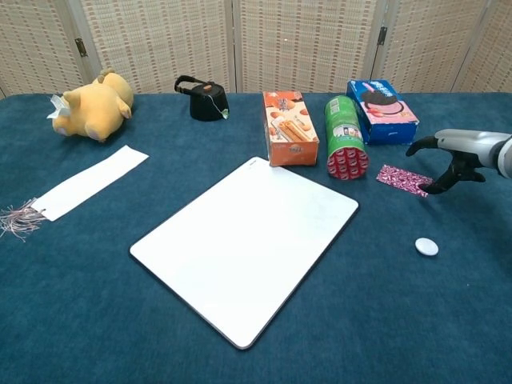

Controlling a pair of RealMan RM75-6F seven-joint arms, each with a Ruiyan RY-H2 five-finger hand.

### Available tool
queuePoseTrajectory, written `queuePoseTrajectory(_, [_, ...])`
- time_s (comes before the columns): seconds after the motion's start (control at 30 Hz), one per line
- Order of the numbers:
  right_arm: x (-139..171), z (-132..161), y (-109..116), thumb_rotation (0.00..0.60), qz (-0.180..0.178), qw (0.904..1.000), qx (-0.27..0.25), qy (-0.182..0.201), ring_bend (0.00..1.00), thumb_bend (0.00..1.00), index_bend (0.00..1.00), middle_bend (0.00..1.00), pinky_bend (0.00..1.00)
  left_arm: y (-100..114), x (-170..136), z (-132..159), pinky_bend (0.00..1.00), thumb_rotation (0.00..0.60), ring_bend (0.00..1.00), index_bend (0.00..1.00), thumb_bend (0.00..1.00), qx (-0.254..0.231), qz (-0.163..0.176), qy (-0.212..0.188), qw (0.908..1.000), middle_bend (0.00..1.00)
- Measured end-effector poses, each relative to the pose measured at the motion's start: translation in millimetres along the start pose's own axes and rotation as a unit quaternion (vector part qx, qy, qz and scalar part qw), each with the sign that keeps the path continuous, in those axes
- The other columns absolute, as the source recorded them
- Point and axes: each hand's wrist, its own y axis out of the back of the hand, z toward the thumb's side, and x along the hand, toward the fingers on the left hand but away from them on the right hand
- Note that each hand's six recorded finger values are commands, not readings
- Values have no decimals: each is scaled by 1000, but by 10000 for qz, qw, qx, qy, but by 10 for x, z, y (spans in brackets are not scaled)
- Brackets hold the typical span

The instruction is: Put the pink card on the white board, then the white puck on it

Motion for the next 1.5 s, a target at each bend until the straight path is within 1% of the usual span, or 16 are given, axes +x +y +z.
queuePoseTrajectory(0.1, [-33, 69, -20, 339, 60, 10000, -56, -23, 847, 423, 126, 0, 812, -3, -1, -7, 46, 600, 96, 107, 166, -2, -5, 1, 10000, 123])
queuePoseTrajectory(0.13, [-44, 92, -23, 299, 81, 9999, -57, -34, 847, 424, 126, 0, 812, -3, -1, -9, 46, 600, 96, 108, 166, -4, -3, 2, 10000, 123])
queuePoseTrajectory(0.17, [-51, 107, -25, 267, 95, 9999, -55, -44, 846, 423, 126, 0, 812, -3, -2, -13, 46, 600, 96, 108, 166, -8, -1, 5, 10000, 123])
queuePoseTrajectory(0.23, [-68, 137, -27, 245, 131, 9999, -58, -68, 846, 423, 128, 0, 811, -9, -5, -19, 46, 600, 96, 107, 166, -16, -7, 13, 10000, 123])
queuePoseTrajectory(0.4, [-115, 204, -21, 242, 210, 9997, -57, -111, 846, 423, 168, 0, 811, -37, -14, -37, 46, 600, 96, 108, 166, -28, -44, 35, 10000, 123])
queuePoseTrajectory(0.67, [-167, 268, -54, 242, 336, 9991, 199, -170, 846, 423, 170, 0, 812, -51, -29, -66, 46, 600, 96, 108, 166, -46, -46, 69, 10000, 123])
queuePoseTrajectory(0.9, [-179, 301, -53, 240, 346, 9989, 265, -172, 846, 423, 170, 0, 812, -60, -37, -86, 46, 600, 96, 108, 166, -54, -52, 94, 9999, 123])
queuePoseTrajectory(1.27, [-7, 524, -171, 231, 444, 9972, 519, 302, 845, 423, 170, 2, 811, -64, -45, -107, 46, 600, 96, 108, 166, -74, -12, 115, 9999, 123])
queuePoseTrajectory(1.4, [92, 561, -160, 235, 350, 9965, 611, 461, 846, 423, 173, 17, 812, -76, -49, -111, 46, 600, 96, 108, 165, -79, -29, 120, 9999, 123])
queuePoseTrajectory(1.47, [133, 559, -125, 238, 241, 9963, 647, 511, 849, 423, 189, 33, 812, -80, -48, -114, 46, 600, 96, 109, 165, -83, -33, 123, 9999, 123])
queuePoseTrajectory(1.5, [146, 555, -104, 250, 176, 9962, 669, 529, 852, 423, 213, 45, 812, -81, -48, -114, 46, 600, 96, 109, 165, -83, -35, 122, 9999, 123])
